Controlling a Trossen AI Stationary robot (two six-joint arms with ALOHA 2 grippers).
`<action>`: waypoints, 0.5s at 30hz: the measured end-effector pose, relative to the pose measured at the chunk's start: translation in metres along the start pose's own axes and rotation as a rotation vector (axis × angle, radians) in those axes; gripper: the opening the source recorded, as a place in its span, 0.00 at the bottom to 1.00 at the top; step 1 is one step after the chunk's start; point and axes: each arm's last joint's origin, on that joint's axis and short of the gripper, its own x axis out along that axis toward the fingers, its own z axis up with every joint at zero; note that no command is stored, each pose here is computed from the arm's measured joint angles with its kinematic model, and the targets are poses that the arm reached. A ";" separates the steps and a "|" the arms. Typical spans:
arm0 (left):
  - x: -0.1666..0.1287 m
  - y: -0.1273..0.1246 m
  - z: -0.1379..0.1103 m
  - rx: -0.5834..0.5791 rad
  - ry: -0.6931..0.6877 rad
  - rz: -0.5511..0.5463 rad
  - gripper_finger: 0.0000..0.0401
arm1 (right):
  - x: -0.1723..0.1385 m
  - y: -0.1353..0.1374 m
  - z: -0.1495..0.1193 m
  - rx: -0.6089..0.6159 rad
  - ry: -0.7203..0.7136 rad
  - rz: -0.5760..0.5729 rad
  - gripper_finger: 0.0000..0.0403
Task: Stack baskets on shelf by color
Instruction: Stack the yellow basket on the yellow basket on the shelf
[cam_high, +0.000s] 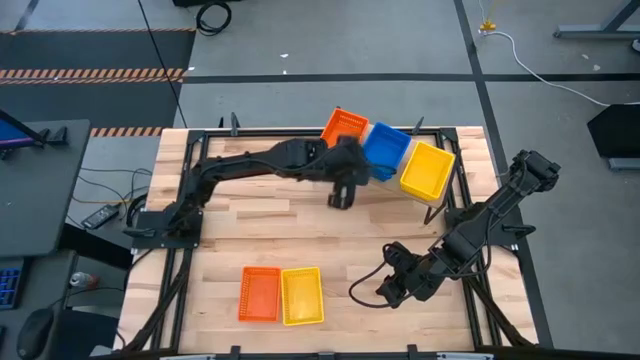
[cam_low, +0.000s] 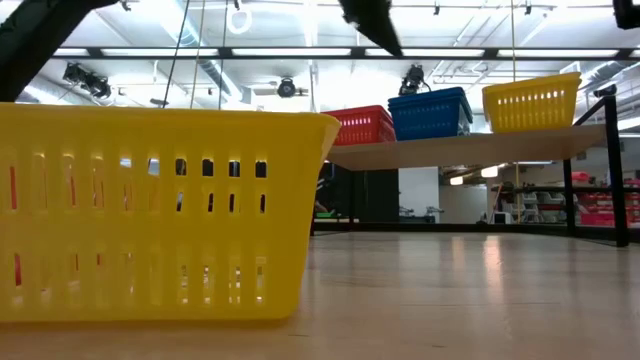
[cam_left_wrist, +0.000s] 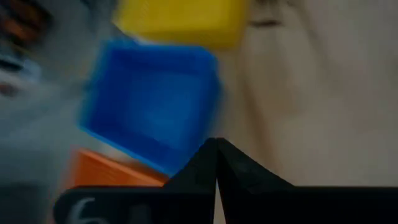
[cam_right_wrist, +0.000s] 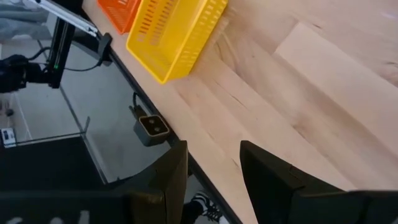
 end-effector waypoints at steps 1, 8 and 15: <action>-0.004 -0.006 -0.002 -0.038 0.028 -0.035 0.03 | 0.000 0.000 -0.001 -0.006 0.002 0.000 0.38; -0.038 -0.052 -0.014 -0.341 0.304 -0.303 0.02 | -0.003 0.003 -0.013 -0.051 -0.002 0.041 0.38; -0.060 -0.113 -0.012 -0.349 0.482 -0.394 0.05 | -0.008 0.008 -0.028 -0.159 -0.003 0.102 0.38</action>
